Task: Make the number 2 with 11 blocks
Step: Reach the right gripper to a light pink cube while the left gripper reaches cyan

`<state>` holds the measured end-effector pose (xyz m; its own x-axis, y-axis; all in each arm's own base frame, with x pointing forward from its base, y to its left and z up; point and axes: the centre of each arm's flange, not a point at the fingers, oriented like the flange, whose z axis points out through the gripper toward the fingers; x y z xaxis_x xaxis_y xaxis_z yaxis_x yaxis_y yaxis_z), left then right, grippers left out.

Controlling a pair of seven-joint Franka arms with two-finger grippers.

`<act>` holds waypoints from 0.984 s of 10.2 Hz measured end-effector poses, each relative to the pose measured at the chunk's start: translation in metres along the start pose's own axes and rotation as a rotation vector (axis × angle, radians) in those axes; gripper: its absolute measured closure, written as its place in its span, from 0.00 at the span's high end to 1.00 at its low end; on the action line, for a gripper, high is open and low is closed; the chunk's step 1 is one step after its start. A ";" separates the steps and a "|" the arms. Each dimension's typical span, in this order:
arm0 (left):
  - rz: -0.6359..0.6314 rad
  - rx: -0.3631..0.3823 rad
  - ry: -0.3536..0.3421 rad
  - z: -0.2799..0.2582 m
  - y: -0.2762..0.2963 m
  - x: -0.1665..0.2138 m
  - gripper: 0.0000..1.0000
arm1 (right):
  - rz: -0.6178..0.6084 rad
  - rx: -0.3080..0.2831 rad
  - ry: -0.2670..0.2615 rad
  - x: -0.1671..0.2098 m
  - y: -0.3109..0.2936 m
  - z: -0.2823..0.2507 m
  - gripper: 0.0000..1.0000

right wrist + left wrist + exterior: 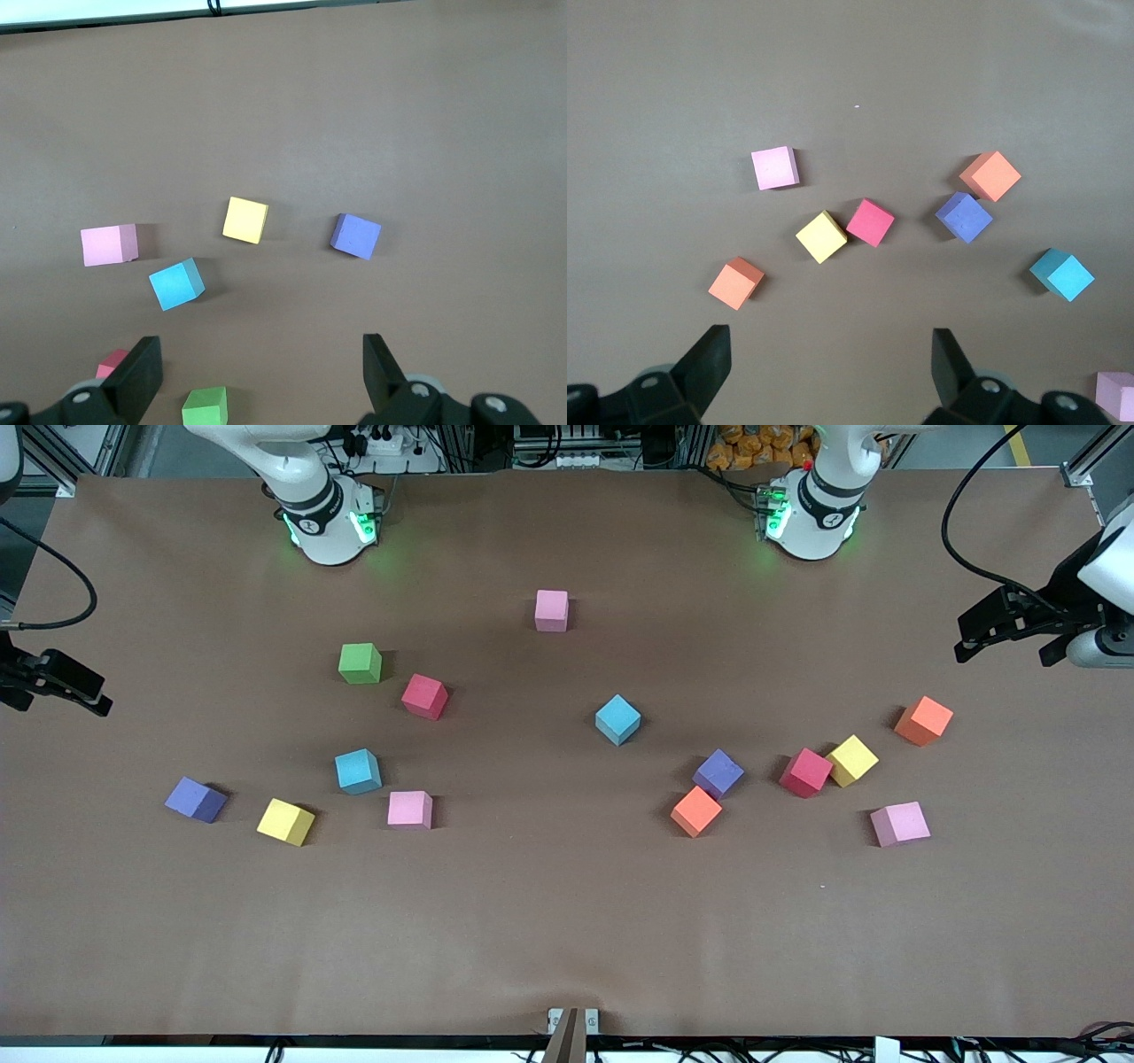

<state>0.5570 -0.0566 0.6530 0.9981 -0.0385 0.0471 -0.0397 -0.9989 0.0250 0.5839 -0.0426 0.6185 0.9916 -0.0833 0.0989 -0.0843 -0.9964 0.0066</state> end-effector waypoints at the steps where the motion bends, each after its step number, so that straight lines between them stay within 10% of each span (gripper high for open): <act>1: -0.001 0.000 -0.001 0.001 0.000 0.000 1.00 | 0.000 0.000 0.000 0.000 0.000 0.000 1.00; 10: 0.065 0.005 -0.129 0.104 0.110 0.011 1.00 | -0.028 0.003 -0.030 0.002 -0.017 0.014 1.00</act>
<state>0.5683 -0.1698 0.5527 0.9911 -0.1063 -0.0802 -0.1050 -0.9943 0.0208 0.5885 -0.0262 0.6045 0.9961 -0.0552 0.0684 -0.0558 -0.9984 0.0057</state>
